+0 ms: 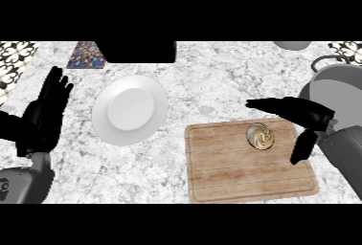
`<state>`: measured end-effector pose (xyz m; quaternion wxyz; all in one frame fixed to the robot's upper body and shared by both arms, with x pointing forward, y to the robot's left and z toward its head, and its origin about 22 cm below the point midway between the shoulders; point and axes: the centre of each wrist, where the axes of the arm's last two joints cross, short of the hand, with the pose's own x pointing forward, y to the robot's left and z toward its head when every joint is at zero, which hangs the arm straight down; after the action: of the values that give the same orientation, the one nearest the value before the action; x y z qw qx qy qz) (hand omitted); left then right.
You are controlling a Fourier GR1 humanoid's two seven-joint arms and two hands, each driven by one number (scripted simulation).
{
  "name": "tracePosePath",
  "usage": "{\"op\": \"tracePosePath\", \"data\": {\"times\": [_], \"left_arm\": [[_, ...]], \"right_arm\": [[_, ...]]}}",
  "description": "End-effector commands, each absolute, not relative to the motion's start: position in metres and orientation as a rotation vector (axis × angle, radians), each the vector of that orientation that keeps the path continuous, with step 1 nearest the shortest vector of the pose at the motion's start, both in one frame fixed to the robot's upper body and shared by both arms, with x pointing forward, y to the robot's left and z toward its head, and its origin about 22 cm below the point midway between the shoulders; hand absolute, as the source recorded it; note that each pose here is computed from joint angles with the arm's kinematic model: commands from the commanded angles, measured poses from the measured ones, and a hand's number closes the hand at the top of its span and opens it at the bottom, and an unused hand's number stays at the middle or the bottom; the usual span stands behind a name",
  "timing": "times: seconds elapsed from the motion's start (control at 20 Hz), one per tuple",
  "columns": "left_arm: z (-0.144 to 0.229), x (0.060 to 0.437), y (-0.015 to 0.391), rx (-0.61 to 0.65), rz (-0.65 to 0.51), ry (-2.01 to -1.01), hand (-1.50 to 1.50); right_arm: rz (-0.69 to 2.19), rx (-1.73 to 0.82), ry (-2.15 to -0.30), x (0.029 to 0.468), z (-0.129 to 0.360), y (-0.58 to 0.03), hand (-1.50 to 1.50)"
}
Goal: Pick the cupcake from the cutting board and place it in the pot
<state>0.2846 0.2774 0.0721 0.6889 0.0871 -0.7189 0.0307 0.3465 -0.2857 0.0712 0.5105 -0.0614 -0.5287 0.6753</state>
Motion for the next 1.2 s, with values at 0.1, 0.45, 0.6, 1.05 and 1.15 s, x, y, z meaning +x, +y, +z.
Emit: {"op": "tracePosePath", "data": {"times": [0.1, 0.45, 0.6, 1.05, 1.15], "left_arm": [[0.074, 0.284, 0.276, 0.197, 0.065, -1.618, 0.0], [0.08, 0.293, 0.278, 0.183, 0.062, -1.615, 0.0], [0.067, 0.259, 0.291, 0.19, 0.07, -1.615, 0.0], [0.081, 0.283, 0.277, 0.187, 0.059, -1.592, 0.0], [0.089, 0.283, 0.291, 0.192, 0.059, -1.605, 0.0]], "right_arm": [[1.629, -0.149, -1.262, 0.351, 0.037, -0.273, -1.5], [1.636, -0.18, -1.264, 0.346, 0.026, -0.262, -1.5], [1.645, -0.199, -1.217, 0.354, 0.041, -0.269, -1.5], [1.799, -0.164, -1.327, 0.346, -0.008, -0.272, 1.5], [1.762, -0.172, -1.329, 0.365, -0.003, -0.263, 1.5]]}}
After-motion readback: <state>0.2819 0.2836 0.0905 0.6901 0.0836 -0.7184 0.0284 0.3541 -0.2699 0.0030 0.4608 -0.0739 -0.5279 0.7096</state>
